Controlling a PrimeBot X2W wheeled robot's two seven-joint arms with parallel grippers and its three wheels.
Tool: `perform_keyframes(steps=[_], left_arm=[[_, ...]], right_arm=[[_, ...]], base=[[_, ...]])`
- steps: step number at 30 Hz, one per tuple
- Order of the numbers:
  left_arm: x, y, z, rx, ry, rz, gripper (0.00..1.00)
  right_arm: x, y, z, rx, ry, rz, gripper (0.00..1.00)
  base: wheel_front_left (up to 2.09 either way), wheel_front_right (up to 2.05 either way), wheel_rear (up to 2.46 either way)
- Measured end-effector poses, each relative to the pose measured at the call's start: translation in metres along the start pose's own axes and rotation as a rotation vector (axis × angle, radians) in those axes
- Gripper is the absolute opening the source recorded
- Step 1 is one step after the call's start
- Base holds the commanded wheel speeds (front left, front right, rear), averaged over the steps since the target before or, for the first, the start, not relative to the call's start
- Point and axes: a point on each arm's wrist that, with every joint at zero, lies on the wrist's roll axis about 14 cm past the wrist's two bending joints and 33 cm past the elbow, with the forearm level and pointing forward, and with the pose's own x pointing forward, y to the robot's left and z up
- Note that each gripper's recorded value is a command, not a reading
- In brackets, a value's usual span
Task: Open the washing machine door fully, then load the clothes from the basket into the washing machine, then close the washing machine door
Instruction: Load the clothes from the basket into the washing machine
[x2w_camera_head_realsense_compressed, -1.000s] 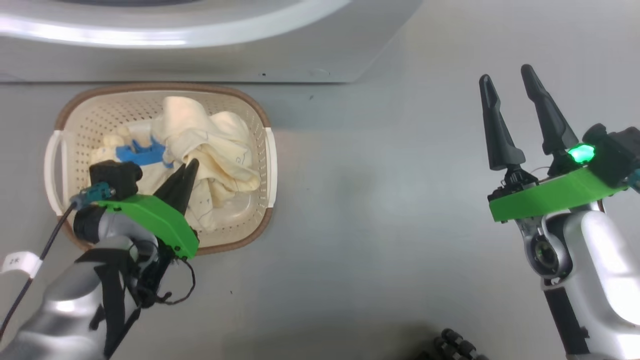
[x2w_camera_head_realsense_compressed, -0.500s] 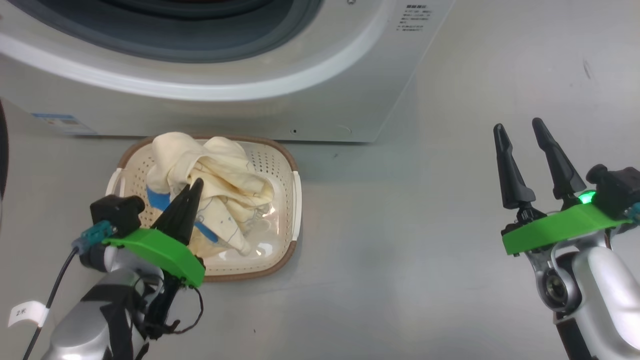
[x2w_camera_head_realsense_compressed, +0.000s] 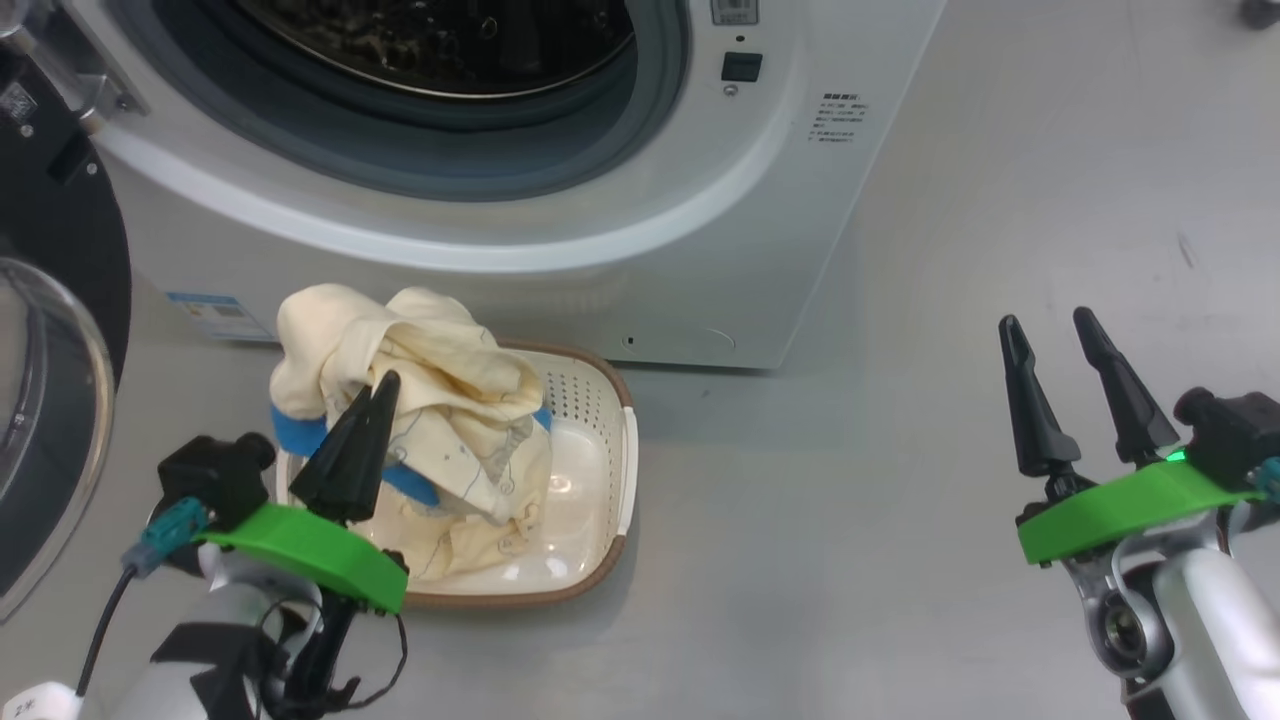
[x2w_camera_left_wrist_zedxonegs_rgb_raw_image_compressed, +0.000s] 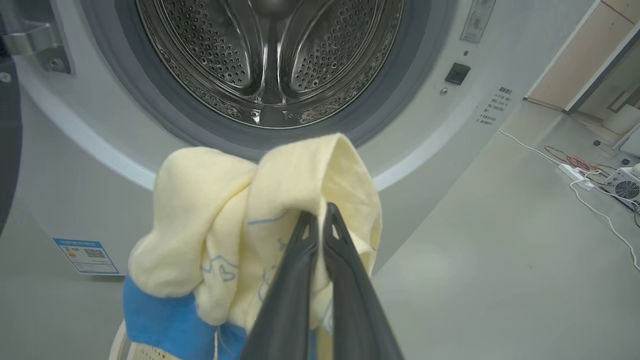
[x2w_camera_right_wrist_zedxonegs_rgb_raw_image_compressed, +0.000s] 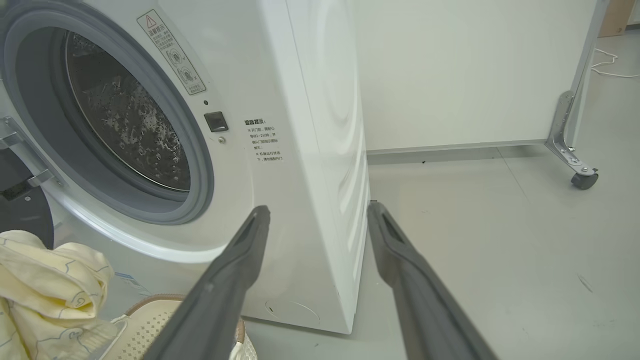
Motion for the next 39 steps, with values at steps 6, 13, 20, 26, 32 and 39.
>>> perform_keyframes(steps=[6,13,20,26,32,39], left_arm=[[-0.022,0.000,0.028,0.040,-0.085,0.027,0.00],[-0.045,0.008,0.049,0.074,-0.153,0.075,0.00],[-0.061,0.021,0.046,0.081,-0.151,0.129,0.00],[-0.064,0.031,0.047,0.081,-0.159,0.159,0.00],[-0.061,0.033,0.043,0.069,-0.153,0.164,0.00],[-0.047,0.038,0.032,0.054,-0.126,0.162,0.00]], right_arm=[[-0.015,0.000,0.005,0.005,-0.010,-0.008,1.00],[-0.027,-0.004,0.010,0.006,-0.019,-0.023,1.00],[-0.033,-0.009,0.007,0.007,-0.011,-0.037,1.00],[-0.031,-0.012,0.007,0.006,-0.012,-0.047,1.00],[-0.030,-0.016,0.004,0.005,-0.004,-0.058,1.00],[-0.026,-0.020,-0.003,0.013,0.011,-0.072,1.00]], base=[[0.00,0.00,0.00],[0.00,0.00,0.00],[0.00,0.00,0.00],[0.00,0.00,0.00],[0.00,0.00,0.00],[0.00,0.00,0.00]])
